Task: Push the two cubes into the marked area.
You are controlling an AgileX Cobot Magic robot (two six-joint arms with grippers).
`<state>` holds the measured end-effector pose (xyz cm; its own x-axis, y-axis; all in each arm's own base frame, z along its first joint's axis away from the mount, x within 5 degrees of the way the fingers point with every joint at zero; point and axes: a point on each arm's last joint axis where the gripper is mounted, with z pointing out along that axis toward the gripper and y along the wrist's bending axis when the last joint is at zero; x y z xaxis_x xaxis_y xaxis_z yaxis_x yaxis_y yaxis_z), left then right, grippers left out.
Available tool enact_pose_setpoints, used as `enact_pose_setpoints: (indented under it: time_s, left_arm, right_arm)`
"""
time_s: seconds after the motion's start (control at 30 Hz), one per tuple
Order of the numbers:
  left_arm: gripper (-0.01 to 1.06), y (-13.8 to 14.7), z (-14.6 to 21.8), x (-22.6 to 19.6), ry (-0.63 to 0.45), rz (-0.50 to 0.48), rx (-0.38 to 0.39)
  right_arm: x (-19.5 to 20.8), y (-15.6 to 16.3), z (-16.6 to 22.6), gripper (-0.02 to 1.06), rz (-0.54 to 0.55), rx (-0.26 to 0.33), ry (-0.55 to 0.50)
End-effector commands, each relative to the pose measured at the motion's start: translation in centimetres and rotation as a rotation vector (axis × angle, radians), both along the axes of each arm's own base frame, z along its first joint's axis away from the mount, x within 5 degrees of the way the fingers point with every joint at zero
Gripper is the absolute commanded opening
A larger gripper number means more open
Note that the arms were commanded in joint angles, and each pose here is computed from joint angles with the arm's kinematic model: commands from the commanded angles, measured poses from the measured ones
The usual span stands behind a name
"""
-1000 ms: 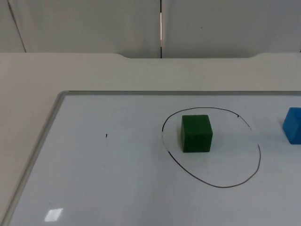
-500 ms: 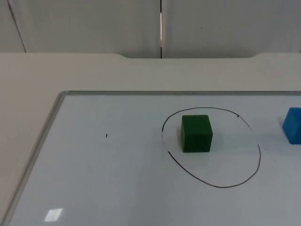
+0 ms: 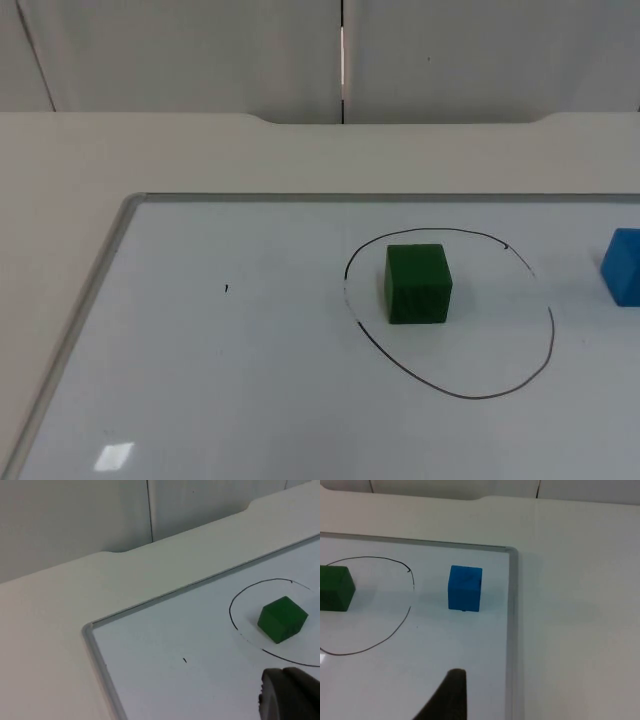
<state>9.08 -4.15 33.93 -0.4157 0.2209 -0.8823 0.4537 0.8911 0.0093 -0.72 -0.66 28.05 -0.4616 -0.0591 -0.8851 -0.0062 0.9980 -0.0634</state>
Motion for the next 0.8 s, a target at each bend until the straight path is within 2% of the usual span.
enact_pose_setpoints:
  time_s: [0.0, 0.1, 0.37, 0.57, 0.77]
  left_arm:
    - [0.0, 0.3, -0.1, -0.9, 0.005, 0.003, 0.005]
    - [0.0, 0.9, 0.1, -2.7, -0.002, 0.027, -0.024]
    - [0.0, 1.8, -0.5, -5.3, 0.003, 0.037, 0.002]
    - [0.0, 2.3, -3.4, -7.0, -0.01, 0.045, -0.019]
    - [0.0, 3.0, -4.6, -8.6, -0.036, 0.078, -0.032]
  right_arm:
    - [0.0, 0.0, 0.0, 1.05, 0.0, -0.007, -0.008]
    - [0.0, 0.0, 0.0, 1.05, 0.0, -0.007, -0.008]
    - [0.0, 0.0, 0.0, 1.05, 0.0, -0.007, -0.008]
    - [0.0, 0.0, 0.0, 1.05, 0.0, -0.007, -0.008]
    - [0.0, 0.0, 0.0, 1.05, 0.0, -0.007, -0.008]
